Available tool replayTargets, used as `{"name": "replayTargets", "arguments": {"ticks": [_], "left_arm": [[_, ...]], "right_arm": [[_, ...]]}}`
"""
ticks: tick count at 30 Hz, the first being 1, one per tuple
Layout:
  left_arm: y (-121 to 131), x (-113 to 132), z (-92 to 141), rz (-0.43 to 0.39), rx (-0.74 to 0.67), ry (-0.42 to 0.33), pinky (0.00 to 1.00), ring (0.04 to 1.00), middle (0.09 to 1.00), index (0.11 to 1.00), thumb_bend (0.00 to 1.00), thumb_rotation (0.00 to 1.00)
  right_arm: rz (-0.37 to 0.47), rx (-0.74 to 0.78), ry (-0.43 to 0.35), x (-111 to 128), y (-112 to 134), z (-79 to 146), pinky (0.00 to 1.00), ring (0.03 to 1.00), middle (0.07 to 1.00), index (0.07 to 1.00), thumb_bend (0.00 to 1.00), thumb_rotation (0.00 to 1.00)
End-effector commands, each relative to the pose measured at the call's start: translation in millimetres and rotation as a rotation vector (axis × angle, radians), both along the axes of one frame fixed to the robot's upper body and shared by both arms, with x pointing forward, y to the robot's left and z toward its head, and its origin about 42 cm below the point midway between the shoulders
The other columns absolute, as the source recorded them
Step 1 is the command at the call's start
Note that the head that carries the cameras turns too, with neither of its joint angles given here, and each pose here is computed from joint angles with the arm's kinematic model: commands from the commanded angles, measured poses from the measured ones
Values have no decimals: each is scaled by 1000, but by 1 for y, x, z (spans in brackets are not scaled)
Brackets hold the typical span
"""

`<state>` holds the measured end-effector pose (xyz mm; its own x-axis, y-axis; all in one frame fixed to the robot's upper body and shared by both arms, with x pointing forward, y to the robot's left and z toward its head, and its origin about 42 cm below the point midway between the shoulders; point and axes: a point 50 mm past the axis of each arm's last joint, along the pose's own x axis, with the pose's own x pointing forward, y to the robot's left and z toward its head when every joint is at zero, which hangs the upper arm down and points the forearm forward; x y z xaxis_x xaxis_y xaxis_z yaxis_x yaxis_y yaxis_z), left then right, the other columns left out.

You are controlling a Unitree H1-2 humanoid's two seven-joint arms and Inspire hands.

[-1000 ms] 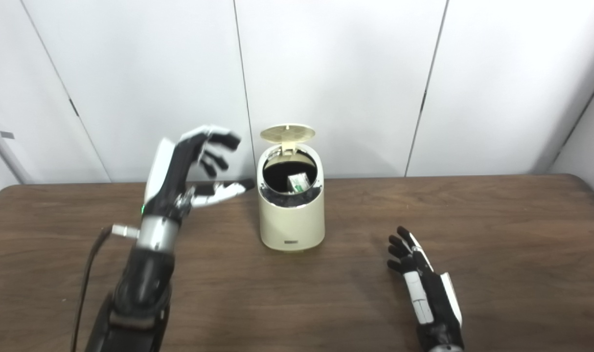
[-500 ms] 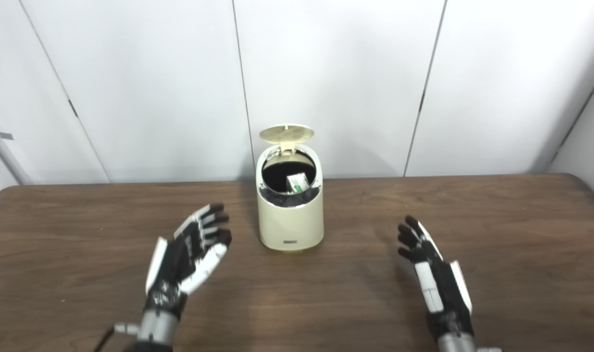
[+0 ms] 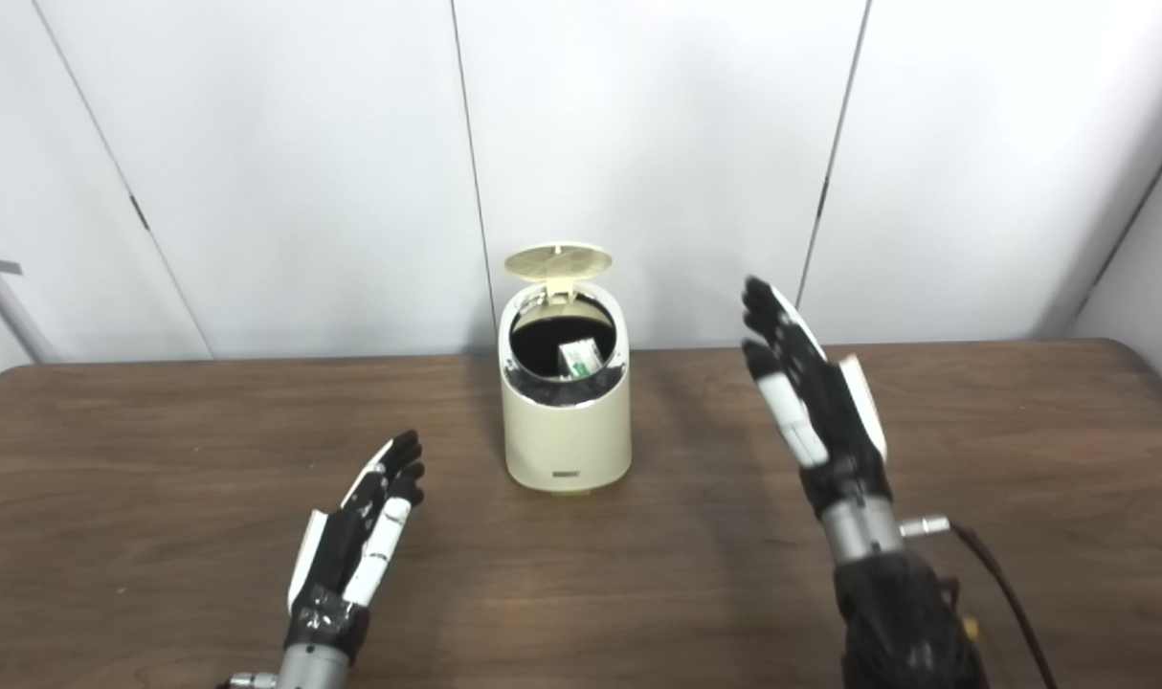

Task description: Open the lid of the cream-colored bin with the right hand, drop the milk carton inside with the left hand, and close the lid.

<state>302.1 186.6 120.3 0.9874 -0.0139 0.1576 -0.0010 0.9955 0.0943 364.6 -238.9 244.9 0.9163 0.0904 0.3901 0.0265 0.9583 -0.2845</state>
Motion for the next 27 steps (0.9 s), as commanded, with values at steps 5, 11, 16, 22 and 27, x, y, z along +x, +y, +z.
{"name": "replayTargets", "arguments": {"ticks": [5,11,16,22,27], "left_arm": [[-11,13,19,-13,-2,-76,876,911,925,937,538,825],[-17,13,18,-22,-13,-72,870,904,915,929,529,831],[-16,14,19,-15,-3,-73,888,918,924,934,534,865],[-17,15,18,-15,-12,-70,877,913,922,936,511,865],[-20,15,19,-18,-17,-68,867,905,919,934,508,865]], "right_arm": [[-24,-143,-113,28,7,46,795,883,903,882,583,898],[-70,-327,-106,54,15,79,780,868,899,871,543,927],[-48,-436,-98,74,24,96,766,849,880,849,536,923],[-19,-539,-115,98,43,106,835,902,911,818,524,906],[-14,-609,-126,109,55,106,855,926,928,814,568,929]]}}
